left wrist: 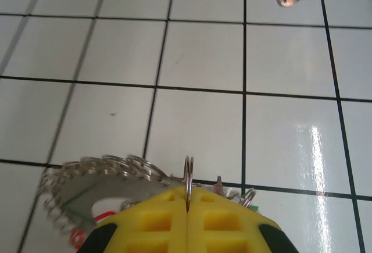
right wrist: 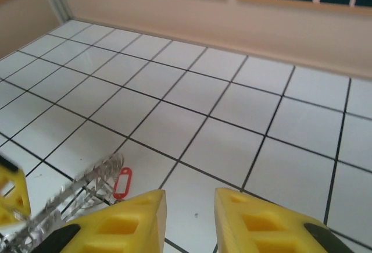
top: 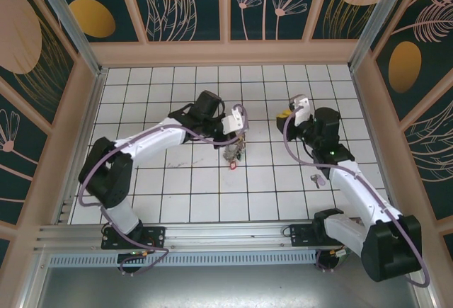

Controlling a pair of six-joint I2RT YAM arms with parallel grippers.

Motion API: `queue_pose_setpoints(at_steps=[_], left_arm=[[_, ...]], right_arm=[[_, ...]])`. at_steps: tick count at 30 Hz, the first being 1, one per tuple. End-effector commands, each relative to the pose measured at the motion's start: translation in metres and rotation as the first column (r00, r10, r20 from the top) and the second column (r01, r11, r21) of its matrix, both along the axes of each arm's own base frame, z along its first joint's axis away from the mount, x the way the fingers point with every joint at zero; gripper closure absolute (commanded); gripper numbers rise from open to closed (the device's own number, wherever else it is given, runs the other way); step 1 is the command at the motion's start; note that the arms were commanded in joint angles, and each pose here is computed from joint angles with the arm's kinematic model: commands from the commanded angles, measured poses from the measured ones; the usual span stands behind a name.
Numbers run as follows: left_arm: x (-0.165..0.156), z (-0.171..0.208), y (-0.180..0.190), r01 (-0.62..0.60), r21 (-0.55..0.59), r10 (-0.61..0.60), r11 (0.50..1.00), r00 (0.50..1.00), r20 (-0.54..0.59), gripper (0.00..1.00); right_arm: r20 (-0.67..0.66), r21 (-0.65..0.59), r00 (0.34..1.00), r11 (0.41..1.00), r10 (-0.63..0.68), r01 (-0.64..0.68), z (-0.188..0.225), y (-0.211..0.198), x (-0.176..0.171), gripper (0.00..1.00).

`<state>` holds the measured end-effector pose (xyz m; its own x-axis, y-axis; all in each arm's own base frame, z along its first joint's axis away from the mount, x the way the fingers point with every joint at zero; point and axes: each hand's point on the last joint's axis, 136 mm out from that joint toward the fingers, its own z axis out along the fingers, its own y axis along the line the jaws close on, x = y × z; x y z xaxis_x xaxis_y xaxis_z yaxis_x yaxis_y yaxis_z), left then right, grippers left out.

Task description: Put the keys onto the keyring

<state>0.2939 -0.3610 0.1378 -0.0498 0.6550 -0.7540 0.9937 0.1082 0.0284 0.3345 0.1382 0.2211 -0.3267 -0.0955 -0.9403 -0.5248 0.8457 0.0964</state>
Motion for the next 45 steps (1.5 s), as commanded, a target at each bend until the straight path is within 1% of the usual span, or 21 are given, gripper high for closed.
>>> queue_pose_setpoints(at_steps=[1, 7, 12, 15, 17, 19, 20, 22, 26, 28, 30, 31, 32, 33, 34, 37, 39, 40, 42, 43, 45], left_arm=[[-0.015, -0.026, -0.019, 0.073, 0.049, -0.071, 0.996, 0.996, -0.048, 1.0], [-0.03, -0.049, -0.051, 0.135, 0.046, -0.131, 0.99, 0.987, -0.088, 1.0], [-0.037, -0.068, -0.055, 0.14, 0.067, -0.132, 0.988, 0.984, -0.121, 1.0], [-0.04, -0.065, -0.057, 0.139, 0.035, -0.134, 0.99, 0.982, -0.133, 0.99], [-0.043, -0.057, -0.06, 0.141, -0.012, -0.141, 0.99, 0.982, -0.129, 0.9], [-0.046, -0.049, -0.062, 0.139, -0.062, -0.146, 0.988, 0.981, -0.128, 0.85], [-0.047, -0.045, -0.063, 0.133, -0.078, -0.142, 0.988, 0.982, -0.128, 0.8], [-0.049, -0.038, -0.063, 0.121, -0.108, -0.135, 0.987, 0.982, -0.131, 0.78], [-0.046, -0.03, -0.056, 0.05, -0.143, -0.069, 0.988, 0.99, -0.125, 0.77], [-0.039, -0.024, -0.047, -0.026, -0.166, 0.006, 0.986, 0.992, -0.123, 0.78], [-0.03, -0.017, -0.036, -0.122, -0.202, 0.095, 0.972, 0.986, -0.138, 0.79], [-0.02, -0.014, -0.027, -0.198, -0.223, 0.165, 0.954, 0.973, -0.159, 0.79], [-0.015, -0.019, -0.017, -0.268, -0.222, 0.226, 0.937, 0.954, -0.195, 0.79], [-0.007, -0.008, -0.008, -0.339, -0.256, 0.287, 0.905, 0.933, -0.219, 0.79], [-0.001, -0.007, 0.001, -0.405, -0.268, 0.34, 0.874, 0.905, -0.256, 0.79], [0.012, -0.008, 0.029, -0.589, -0.276, 0.49, 0.76, 0.797, -0.352, 0.79], [0.019, -0.015, 0.048, -0.699, -0.25, 0.583, 0.67, 0.704, -0.406, 0.78], [0.018, -0.017, 0.053, -0.724, -0.243, 0.6, 0.646, 0.677, -0.426, 0.77], [0.018, -0.025, 0.062, -0.781, -0.213, 0.636, 0.587, 0.607, -0.477, 0.77], [0.018, -0.028, 0.065, -0.799, -0.2, 0.647, 0.567, 0.582, -0.493, 0.78], [0.016, -0.035, 0.069, -0.82, -0.173, 0.656, 0.546, 0.547, -0.521, 0.78]], right_arm=[[-0.084, 0.121, 0.989, 0.984, -0.12, 0.13, 0.017, -0.015, 0.017, 0.71], [-0.313, 0.206, 0.935, 0.949, -0.167, 0.238, -0.014, -0.029, 0.023, 0.71], [-0.483, 0.233, 0.868, 0.94, -0.111, 0.25, -0.053, -0.023, 0.014, 0.7], [-0.556, 0.264, 0.829, 0.935, -0.052, 0.236, -0.073, -0.014, 0.006, 0.69], [-0.597, 0.293, 0.802, 0.925, -0.019, 0.241, -0.086, -0.008, 0.003, 0.66], [-0.641, 0.314, 0.767, 0.921, 0.026, 0.231, -0.101, 0.002, -0.002, 0.63], [-0.657, 0.312, 0.753, 0.924, 0.042, 0.222, -0.107, 0.006, -0.005, 0.61], [-0.688, 0.281, 0.724, 0.938, 0.051, 0.201, -0.122, 0.017, -0.011, 0.62], [-0.731, 0.239, 0.68, 0.954, 0.053, 0.183, -0.146, 0.027, -0.017, 0.61], [-0.746, 0.215, 0.664, 0.96, 0.045, 0.177, -0.156, 0.028, -0.019, 0.61], [-0.759, 0.205, 0.649, 0.966, 0.053, 0.16, -0.162, 0.031, -0.022, 0.61], [-0.765, 0.205, 0.641, 0.968, 0.067, 0.145, -0.165, 0.033, -0.024, 0.61], [-0.769, 0.202, 0.635, 0.97, 0.071, 0.135, -0.167, 0.034, -0.025, 0.61], [-0.775, 0.198, 0.627, 0.972, 0.075, 0.129, -0.171, 0.036, -0.027, 0.61], [-0.782, 0.197, 0.618, 0.973, 0.079, 0.125, -0.174, 0.036, -0.029, 0.61], [-0.793, 0.198, 0.602, 0.974, 0.094, 0.107, -0.181, 0.039, -0.03, 0.61], [-0.797, 0.217, 0.592, 0.972, 0.125, 0.087, -0.183, 0.044, -0.03, 0.6], [-0.799, 0.221, 0.587, 0.972, 0.135, 0.077, -0.185, 0.046, -0.03, 0.6], [-0.803, 0.219, 0.578, 0.974, 0.144, 0.062, -0.188, 0.05, -0.028, 0.6], [-0.806, 0.221, 0.573, 0.974, 0.151, 0.055, -0.19, 0.051, -0.029, 0.6], [-0.81, 0.224, 0.562, 0.974, 0.167, 0.034, -0.192, 0.055, -0.029, 0.6]])
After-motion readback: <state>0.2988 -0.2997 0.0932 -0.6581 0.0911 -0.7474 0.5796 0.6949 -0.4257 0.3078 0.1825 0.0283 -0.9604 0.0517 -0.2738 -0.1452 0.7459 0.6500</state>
